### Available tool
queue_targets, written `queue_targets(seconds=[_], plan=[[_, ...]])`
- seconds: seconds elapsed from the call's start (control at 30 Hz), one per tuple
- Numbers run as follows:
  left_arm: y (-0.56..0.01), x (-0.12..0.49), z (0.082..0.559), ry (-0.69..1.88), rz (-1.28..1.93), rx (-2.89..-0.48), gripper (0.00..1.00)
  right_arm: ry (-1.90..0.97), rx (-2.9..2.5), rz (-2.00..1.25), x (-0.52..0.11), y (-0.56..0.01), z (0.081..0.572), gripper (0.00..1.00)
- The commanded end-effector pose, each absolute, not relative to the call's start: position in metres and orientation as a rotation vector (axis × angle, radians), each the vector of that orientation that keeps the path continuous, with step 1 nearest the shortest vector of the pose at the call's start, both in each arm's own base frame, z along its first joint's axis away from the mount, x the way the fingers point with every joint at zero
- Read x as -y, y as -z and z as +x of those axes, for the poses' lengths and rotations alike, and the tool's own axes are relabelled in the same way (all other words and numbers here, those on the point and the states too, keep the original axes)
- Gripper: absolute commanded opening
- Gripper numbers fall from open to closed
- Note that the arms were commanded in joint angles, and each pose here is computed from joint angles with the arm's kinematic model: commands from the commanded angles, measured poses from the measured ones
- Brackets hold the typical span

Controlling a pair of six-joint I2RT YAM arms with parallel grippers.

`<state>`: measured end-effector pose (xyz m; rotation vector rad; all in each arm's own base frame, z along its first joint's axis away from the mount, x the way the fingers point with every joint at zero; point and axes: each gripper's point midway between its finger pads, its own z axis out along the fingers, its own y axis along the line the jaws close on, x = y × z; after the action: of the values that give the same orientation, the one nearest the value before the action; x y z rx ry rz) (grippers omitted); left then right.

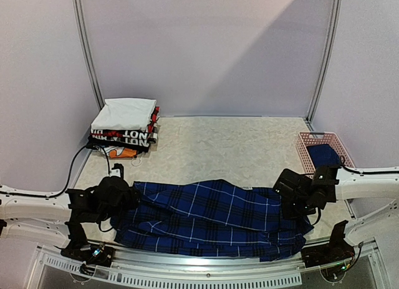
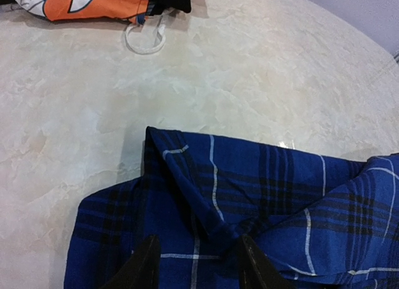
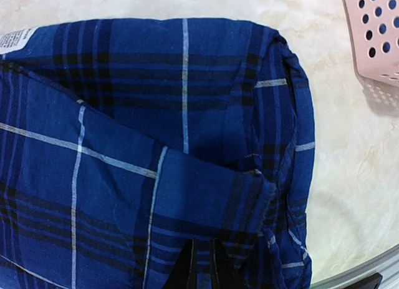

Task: Fold and stack the mixed laundry pile
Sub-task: Fold the 1/3-folded shirt at the corner of the board, then rotate the rectangle-folded shirt at the corner of the board.

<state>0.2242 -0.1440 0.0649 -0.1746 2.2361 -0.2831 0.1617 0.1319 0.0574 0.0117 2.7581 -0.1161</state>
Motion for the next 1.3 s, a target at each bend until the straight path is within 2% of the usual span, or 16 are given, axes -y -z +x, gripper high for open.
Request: queue_targets(seconds=[0.0, 0.2, 0.4, 0.67, 0.87, 1.27], plan=[[-0.09, 0.158, 0.223, 0.328, -0.111, -2.227, 0.44, 0.024, -2.697, -0.014, -0.154, -0.075, 0.18, 0.1], [-0.112, 0.196, 0.214, 0.45, 0.026, -2.246, 0.43, -0.224, -2.656, -0.158, -0.21, -0.105, 0.197, 0.14], [-0.106, 0.247, 0.192, 0.551, 0.237, -2.348, 0.42, -0.6, -2.651, -0.499, -0.304, -0.108, 0.196, 0.2], [-0.072, 0.288, 0.153, 0.519, 0.469, -2.495, 0.38, -0.654, -2.68, -0.727, -0.369, -0.073, 0.208, 0.2], [-0.047, 0.293, 0.131, 0.529, 0.543, -2.573, 0.36, -0.589, -2.726, -0.753, -0.37, -0.042, 0.22, 0.19], [0.014, 0.276, 0.123, 0.386, 0.57, -2.693, 0.34, -0.245, -2.858, -0.567, -0.305, 0.013, 0.23, 0.19]])
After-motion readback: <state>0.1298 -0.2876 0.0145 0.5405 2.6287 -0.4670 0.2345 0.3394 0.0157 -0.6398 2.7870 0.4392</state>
